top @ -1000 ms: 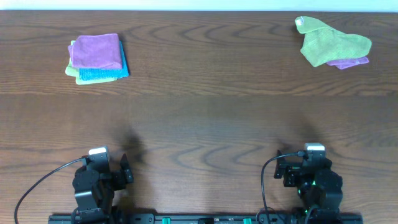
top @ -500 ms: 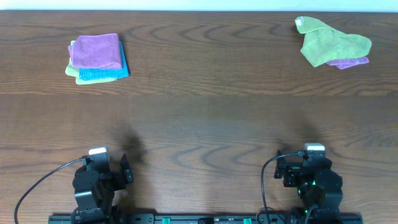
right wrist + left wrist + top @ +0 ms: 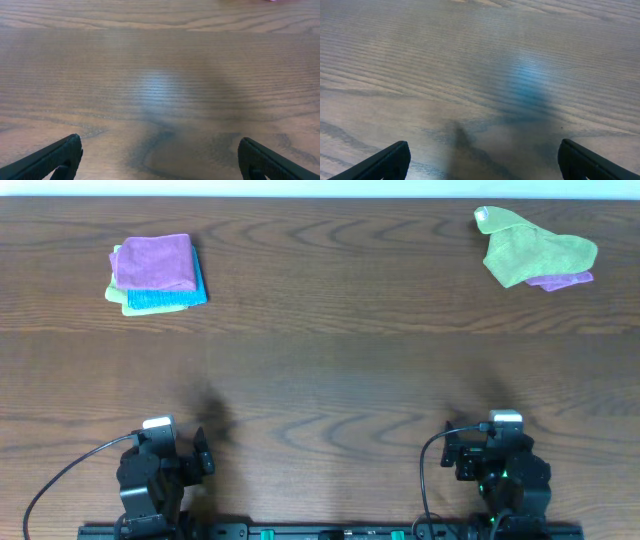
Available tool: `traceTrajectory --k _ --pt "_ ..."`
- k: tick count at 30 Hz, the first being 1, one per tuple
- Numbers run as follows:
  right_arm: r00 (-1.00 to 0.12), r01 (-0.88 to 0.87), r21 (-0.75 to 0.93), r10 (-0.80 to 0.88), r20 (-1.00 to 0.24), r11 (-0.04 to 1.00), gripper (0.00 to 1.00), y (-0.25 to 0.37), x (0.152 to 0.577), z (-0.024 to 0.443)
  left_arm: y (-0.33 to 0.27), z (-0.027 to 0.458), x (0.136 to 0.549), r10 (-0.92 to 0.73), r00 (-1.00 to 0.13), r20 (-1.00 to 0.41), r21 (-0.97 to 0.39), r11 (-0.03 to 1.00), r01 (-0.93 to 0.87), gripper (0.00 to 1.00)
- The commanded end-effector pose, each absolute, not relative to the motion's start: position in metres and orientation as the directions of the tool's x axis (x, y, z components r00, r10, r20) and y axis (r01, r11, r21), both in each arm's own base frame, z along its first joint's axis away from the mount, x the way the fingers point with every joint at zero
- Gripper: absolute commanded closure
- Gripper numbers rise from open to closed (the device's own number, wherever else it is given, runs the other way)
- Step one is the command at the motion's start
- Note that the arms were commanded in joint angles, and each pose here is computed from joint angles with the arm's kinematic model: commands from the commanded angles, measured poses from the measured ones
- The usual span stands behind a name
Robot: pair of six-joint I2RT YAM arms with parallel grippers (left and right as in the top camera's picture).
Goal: Fold the cloth
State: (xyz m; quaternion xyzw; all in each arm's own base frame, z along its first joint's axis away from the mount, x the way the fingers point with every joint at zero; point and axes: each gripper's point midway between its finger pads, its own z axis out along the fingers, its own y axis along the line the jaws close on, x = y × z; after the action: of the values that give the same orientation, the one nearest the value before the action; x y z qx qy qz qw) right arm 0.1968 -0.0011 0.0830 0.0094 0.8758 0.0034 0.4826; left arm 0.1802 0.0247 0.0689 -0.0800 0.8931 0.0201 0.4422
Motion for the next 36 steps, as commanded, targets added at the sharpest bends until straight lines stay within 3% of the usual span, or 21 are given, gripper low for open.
traceTrajectory --k 1,14,17,36 --pt "-0.539 0.003 0.004 0.005 -0.842 1.000 0.01 0.000 0.196 0.079 0.026 0.058 0.177 -0.126 -0.617 -0.777 -0.026 0.985 -0.170 0.05" --pt "-0.542 -0.015 0.023 0.011 -0.840 1.000 0.01 0.004 0.196 0.079 0.026 0.058 0.177 -0.126 -0.617 -0.777 -0.026 0.985 -0.170 0.05" --pt "-0.543 0.033 0.099 0.101 -0.834 0.995 0.01 0.004 0.200 0.086 0.026 0.058 0.177 -0.126 -0.617 -0.777 -0.026 0.985 -0.170 0.05" --pt "-0.498 0.096 0.148 0.177 -0.849 0.984 0.01 -0.002 0.258 0.235 0.026 0.058 0.177 -0.126 -0.617 -0.777 -0.026 0.985 -0.170 0.05"
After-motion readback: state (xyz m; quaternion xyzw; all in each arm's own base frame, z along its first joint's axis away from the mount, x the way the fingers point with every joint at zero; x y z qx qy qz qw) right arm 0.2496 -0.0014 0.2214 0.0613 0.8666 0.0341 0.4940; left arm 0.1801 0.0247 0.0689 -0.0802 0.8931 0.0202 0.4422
